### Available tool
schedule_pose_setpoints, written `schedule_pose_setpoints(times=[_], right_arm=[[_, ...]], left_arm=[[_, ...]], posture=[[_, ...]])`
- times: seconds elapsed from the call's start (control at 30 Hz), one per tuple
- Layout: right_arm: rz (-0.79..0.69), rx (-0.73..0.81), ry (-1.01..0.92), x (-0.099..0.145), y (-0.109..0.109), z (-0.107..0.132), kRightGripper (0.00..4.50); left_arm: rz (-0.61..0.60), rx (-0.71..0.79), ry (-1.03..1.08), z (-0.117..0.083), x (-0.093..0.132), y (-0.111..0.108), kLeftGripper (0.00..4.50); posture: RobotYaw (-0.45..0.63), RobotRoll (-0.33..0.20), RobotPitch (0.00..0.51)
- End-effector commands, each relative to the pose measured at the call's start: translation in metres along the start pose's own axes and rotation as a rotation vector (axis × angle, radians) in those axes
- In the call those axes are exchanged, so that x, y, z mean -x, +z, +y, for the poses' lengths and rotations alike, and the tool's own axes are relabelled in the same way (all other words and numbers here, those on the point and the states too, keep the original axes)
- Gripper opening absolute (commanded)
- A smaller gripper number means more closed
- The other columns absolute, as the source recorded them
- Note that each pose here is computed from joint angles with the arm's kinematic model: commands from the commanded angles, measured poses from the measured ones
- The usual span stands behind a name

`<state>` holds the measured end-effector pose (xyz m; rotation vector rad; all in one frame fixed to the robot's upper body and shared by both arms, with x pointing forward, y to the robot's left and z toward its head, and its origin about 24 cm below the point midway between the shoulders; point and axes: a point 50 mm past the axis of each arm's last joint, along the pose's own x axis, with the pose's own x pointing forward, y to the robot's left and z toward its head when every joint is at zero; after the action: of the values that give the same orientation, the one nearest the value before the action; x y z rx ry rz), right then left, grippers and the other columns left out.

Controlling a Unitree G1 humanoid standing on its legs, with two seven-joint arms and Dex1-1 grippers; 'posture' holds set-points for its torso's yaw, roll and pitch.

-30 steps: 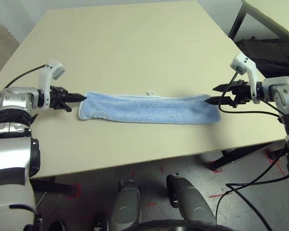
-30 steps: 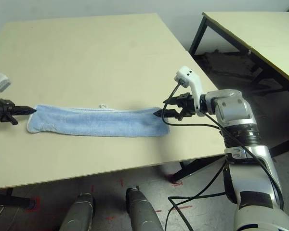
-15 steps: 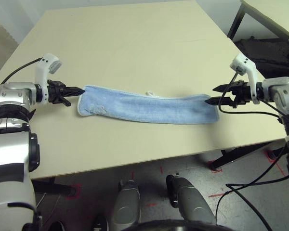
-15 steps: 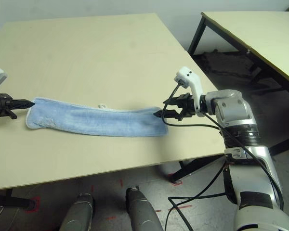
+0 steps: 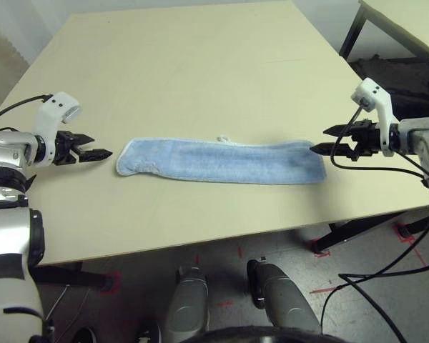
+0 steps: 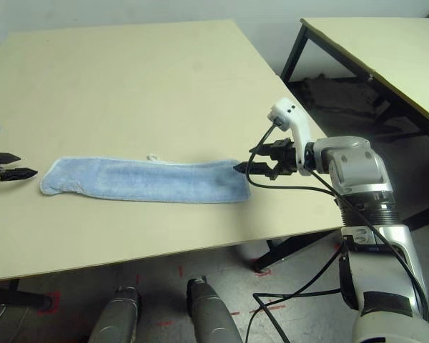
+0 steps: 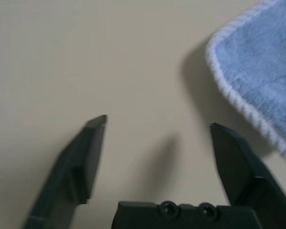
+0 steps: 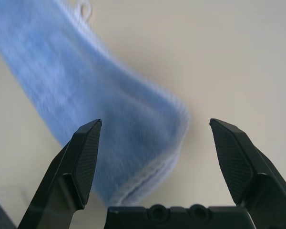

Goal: Fold the towel and set it aside.

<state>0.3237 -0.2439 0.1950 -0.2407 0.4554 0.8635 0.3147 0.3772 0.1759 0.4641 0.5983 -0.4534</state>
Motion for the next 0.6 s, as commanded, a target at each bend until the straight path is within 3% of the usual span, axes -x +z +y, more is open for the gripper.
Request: schedule_pose_setpoints(times=[0.03,0.07,0.2,0.33,0.43,0.5,0.6], right_arm=[[-0.125,-0.010,0.007,-0.005,0.019,0.024,4.17],[-0.153,-0.020,0.013,-0.008,0.021,0.032,4.00],[-0.253,-0.088,0.020,-0.022,0.026,0.060,2.54],[-0.392,-0.216,0.002,-0.052,0.022,0.093,1.11],[-0.392,-0.237,-0.025,-0.071,0.013,0.104,0.04],[-0.386,-0.252,-0.041,-0.082,0.006,0.107,0.00],[-0.380,-0.256,-0.056,-0.097,-0.001,0.108,0.00]], left_arm=[[-0.136,0.007,-0.062,-0.009,-0.001,0.022,4.50],[-0.176,0.024,-0.089,-0.015,-0.003,0.027,4.50],[-0.298,0.098,-0.153,-0.045,-0.006,0.040,3.25],[-0.414,0.144,-0.202,-0.108,-0.021,0.045,1.83],[-0.471,0.197,-0.217,-0.143,-0.030,0.049,0.84],[-0.491,0.221,-0.207,-0.160,-0.038,0.050,0.08],[-0.514,0.243,-0.172,-0.177,-0.049,0.054,0.03]], posture=[[0.00,0.000,0.173],[0.00,0.000,0.173],[0.00,0.000,0.174],[0.00,0.000,0.163],[0.00,0.000,0.161],[0.01,0.000,0.160],[0.01,0.000,0.159]])
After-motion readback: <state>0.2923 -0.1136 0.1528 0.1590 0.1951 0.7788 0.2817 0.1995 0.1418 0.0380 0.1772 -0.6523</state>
